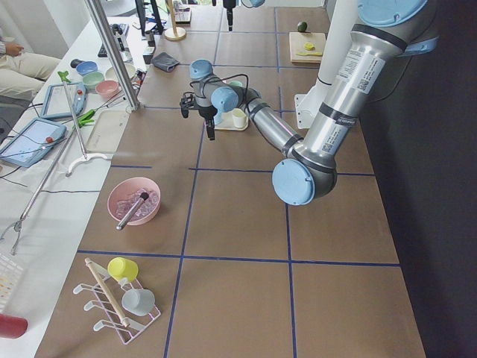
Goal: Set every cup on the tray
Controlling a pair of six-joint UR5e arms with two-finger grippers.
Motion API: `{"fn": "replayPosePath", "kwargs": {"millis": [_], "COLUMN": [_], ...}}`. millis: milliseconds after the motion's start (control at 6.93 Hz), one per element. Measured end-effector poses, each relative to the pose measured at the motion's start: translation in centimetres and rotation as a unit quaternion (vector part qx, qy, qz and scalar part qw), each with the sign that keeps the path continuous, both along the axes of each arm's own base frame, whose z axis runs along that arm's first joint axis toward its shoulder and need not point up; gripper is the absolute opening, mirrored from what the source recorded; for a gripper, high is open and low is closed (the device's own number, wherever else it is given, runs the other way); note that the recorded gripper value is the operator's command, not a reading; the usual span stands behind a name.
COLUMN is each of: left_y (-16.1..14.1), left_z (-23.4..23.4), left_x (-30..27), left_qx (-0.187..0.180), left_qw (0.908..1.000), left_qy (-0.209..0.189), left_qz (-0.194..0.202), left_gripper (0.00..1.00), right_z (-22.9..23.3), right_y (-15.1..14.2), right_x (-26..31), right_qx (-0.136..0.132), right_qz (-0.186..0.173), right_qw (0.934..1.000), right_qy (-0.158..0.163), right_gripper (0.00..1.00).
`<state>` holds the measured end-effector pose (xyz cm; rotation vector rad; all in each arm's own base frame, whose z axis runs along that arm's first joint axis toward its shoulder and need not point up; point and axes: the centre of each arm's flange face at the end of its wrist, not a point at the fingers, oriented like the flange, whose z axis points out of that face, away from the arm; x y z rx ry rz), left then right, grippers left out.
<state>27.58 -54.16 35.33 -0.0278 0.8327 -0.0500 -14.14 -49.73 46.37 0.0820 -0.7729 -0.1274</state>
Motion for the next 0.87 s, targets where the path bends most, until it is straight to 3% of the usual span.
{"fn": "replayPosePath", "kwargs": {"millis": [433,578,866], "left_y": [1.3,2.6,5.9], "left_z": [13.7,17.5,22.6], "left_x": [-15.4,-20.1,-27.2], "left_qx": [0.079,0.087,0.068], "left_qw": [0.9927,0.9906,0.9936], "left_qy": [-0.033,-0.040,-0.034], "left_qz": [0.086,0.098,0.083], "left_gripper": [1.00,1.00,1.00], "right_z": [6.2,7.7,12.1], "right_y": [1.8,2.4,4.4], "right_x": [9.5,12.6,17.8], "right_qx": [0.031,0.036,0.029], "right_qz": [-0.046,-0.067,-0.101], "right_qw": [0.9983,0.9967,0.9940], "right_qy": [0.019,0.027,0.030], "right_gripper": [1.00,1.00,1.00]}}
